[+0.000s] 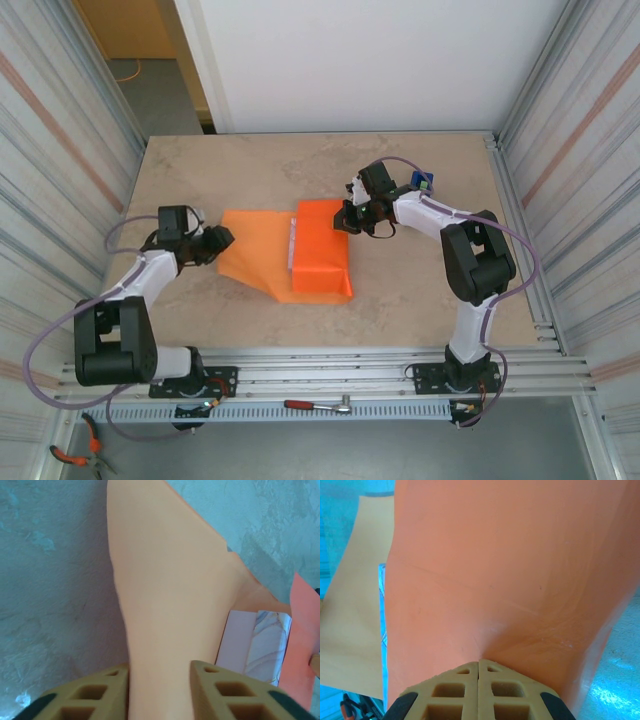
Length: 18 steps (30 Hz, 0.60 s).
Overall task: Wrap the gift box in paper
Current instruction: Second fold the wrapping paper around the gift box.
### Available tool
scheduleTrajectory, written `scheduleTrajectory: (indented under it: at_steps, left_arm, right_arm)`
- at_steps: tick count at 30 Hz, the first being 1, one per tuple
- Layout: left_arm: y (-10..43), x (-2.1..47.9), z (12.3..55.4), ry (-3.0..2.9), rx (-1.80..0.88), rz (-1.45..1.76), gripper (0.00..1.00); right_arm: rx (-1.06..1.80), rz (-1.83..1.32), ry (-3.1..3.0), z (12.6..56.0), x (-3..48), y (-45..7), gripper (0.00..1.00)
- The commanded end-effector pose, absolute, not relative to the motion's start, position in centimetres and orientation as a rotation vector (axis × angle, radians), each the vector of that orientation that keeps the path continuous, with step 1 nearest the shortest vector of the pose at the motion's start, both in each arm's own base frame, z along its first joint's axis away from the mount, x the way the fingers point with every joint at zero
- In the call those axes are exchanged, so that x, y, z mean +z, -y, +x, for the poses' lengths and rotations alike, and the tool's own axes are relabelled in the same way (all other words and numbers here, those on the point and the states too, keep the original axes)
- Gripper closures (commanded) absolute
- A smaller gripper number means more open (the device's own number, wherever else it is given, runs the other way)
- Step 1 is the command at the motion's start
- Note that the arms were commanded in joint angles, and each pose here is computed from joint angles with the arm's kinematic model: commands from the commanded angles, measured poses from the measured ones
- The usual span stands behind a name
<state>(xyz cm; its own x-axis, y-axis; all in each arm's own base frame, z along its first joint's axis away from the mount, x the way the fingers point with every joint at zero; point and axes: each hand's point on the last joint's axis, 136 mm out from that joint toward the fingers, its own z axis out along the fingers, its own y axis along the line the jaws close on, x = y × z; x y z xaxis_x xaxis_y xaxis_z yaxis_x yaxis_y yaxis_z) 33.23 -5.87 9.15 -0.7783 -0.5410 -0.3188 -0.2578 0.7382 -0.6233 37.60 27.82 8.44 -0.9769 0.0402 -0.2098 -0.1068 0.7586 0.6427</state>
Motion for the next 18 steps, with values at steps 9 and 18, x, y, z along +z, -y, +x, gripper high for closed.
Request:
scheduleTrajectory:
  at_steps: [9, 18]
  left_arm:
    - [6.1, 10.2, 31.8, -2.439, -0.796, -0.571, 0.95]
    - [9.2, 14.2, 31.7, -2.348, -0.919, -0.377, 0.97]
  right_arm:
    - [0.891, -0.028, -2.889, 35.4, 4.3, -25.9, 1.00]
    - [0.890, -0.030, -2.893, 35.3, 4.1, -26.1, 1.00]
